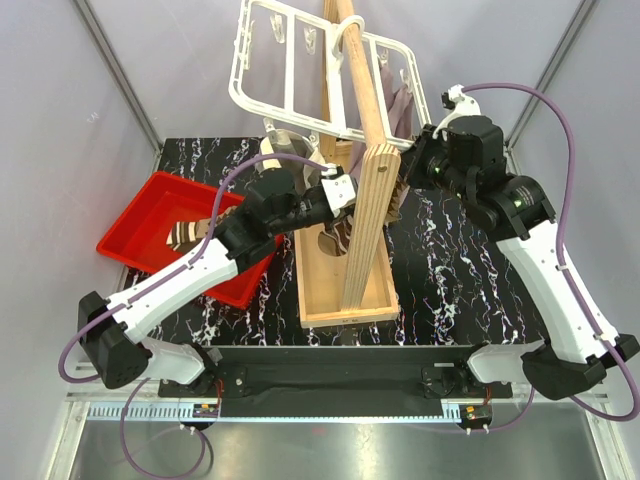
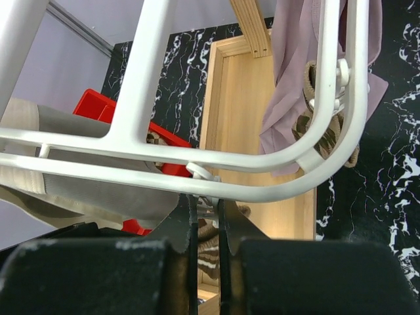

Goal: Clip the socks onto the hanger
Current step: Clamp the sock onto the hanger.

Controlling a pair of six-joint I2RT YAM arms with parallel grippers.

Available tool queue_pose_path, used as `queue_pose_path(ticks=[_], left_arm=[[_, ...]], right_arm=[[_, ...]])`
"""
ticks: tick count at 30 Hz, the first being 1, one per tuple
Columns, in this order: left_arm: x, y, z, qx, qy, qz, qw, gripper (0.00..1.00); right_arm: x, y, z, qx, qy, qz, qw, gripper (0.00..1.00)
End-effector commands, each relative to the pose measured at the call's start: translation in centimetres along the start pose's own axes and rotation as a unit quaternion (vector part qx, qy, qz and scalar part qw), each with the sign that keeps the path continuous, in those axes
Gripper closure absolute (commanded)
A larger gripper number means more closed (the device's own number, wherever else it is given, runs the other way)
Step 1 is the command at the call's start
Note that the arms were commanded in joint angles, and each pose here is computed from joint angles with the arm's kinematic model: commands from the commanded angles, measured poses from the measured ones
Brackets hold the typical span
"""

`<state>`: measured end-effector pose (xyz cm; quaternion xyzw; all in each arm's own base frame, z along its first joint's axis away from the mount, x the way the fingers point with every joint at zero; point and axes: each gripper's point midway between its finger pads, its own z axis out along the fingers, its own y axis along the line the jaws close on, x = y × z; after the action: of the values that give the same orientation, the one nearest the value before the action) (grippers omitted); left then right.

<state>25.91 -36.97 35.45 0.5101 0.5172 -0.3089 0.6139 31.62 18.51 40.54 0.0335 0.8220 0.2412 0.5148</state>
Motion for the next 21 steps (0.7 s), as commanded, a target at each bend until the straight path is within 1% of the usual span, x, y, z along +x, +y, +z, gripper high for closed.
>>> queue_pose_path(ticks=[1, 5, 12, 16, 21], left_arm=[[-2.4, 1.8, -1.0, -0.051, -0.015, 0.056, 0.997, 1.00], [-2.5, 2.2, -1.1, -0.069, -0.018, 0.066, 0.995, 1.00], [-2.9, 1.9, -0.7, -0.064, -0.025, 0.070, 0.995, 1.00], [-3.0, 1.7, -0.5, -0.064, -0.026, 0.072, 0.995, 1.00], [-3.5, 1.5, -0.3, -0.070, -0.039, 0.076, 0.994, 1.00]], right_arm=[[-0.2, -0.5, 0.2, 0.021, 0.005, 0.001, 1.000, 1.00], [-0.2, -0.6, 0.2, 0.026, 0.007, 0.004, 1.000, 1.00], [0.4, -0.4, 1.2, 0.028, 0.021, 0.016, 0.999, 1.00], [0.3, -0.5, 1.3, 0.034, 0.018, 0.027, 0.999, 1.00], [0.7, -0.3, 1.7, 0.031, 0.026, 0.038, 0.998, 1.00]])
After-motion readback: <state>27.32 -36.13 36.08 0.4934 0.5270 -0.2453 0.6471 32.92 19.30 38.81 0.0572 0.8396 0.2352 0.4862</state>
